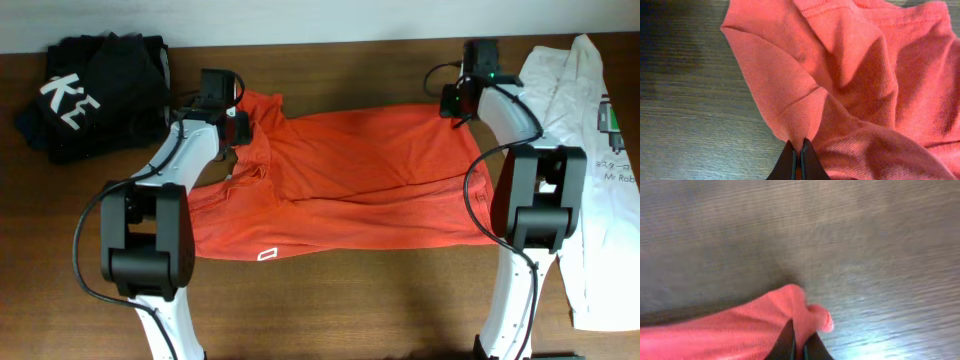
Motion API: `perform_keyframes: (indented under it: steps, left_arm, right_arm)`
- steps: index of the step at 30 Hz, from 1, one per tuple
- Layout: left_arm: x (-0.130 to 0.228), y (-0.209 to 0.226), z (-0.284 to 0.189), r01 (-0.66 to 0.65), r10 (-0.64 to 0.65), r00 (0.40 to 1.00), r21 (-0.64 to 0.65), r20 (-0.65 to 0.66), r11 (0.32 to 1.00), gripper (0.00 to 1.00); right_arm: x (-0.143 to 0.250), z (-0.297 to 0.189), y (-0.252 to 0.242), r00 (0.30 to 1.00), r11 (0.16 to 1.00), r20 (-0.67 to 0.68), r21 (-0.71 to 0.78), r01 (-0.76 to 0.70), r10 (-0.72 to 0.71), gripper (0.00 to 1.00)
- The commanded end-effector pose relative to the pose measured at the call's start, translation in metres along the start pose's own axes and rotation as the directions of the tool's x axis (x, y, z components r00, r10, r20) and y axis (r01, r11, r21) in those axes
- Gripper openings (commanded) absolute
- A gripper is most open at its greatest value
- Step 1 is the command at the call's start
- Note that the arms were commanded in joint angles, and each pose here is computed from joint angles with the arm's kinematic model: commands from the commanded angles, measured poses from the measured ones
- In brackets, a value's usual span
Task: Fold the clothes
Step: 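Grip the red shirt's top corners and fold it down toward the hem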
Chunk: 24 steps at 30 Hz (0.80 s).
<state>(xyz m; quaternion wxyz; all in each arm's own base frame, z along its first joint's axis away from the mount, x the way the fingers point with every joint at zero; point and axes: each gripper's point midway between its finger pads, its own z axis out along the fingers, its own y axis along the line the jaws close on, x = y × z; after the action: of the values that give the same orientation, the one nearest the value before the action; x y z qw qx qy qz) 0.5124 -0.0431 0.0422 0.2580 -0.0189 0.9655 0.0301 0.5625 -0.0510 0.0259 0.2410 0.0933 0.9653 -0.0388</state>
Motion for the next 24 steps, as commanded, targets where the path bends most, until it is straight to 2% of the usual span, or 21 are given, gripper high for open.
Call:
perform_keyframes:
  steps: [1, 3, 5, 8, 13, 18, 21, 24]
  left_arm:
    - [-0.028, 0.002, -0.067, 0.021, -0.025, 0.995, 0.036, 0.092, 0.999, 0.00]
    - [-0.031, 0.000, -0.111, 0.018, -0.027, 0.993, 0.082, 0.112, 0.996, 0.00]
    - [-0.018, 0.000, -0.132, 0.014, -0.021, 0.997, 0.101, 0.068, 0.995, 0.01]
    - [0.021, -0.009, -0.134, 0.015, 0.000, 0.996, 0.163, -0.094, 0.987, 0.00]
    - [0.064, 0.000, -0.140, 0.024, 0.013, 0.963, 0.133, -0.271, 0.991, 0.01]
    - [0.109, 0.015, -0.137, 0.029, 0.007, 0.908, 0.080, -0.418, 0.996, 0.01]
    - [0.128, 0.034, -0.119, 0.072, -0.044, 0.893, 0.047, -0.448, 0.996, 0.01]
    - [0.148, 0.053, -0.114, 0.119, -0.097, 0.864, 0.012, -0.493, 0.993, 0.01]
  right_arm:
    - [-0.015, -0.034, -0.025, 0.992, 0.991, -0.056, 0.066, -0.113, 0.117, 0.04]
    - [-0.011, -0.070, -0.032, 0.980, 0.991, -0.147, 0.049, -0.125, 0.131, 0.04]
    - [0.004, -0.101, -0.038, 0.960, 0.991, -0.245, 0.068, -0.119, 0.132, 0.04]
    - [0.037, -0.118, -0.047, 0.911, 0.985, -0.378, 0.108, -0.136, 0.167, 0.04]
    - [0.081, -0.148, -0.065, 0.809, 0.978, -0.552, 0.162, -0.133, 0.202, 0.04]
    - [0.095, -0.162, -0.054, 0.793, 0.989, -0.591, 0.097, -0.111, 0.147, 0.04]
    - [0.142, -0.176, -0.055, 0.715, 0.990, -0.685, 0.111, -0.091, 0.143, 0.04]
    - [0.161, -0.162, -0.065, 0.702, 0.986, -0.697, 0.156, -0.050, 0.146, 0.04]
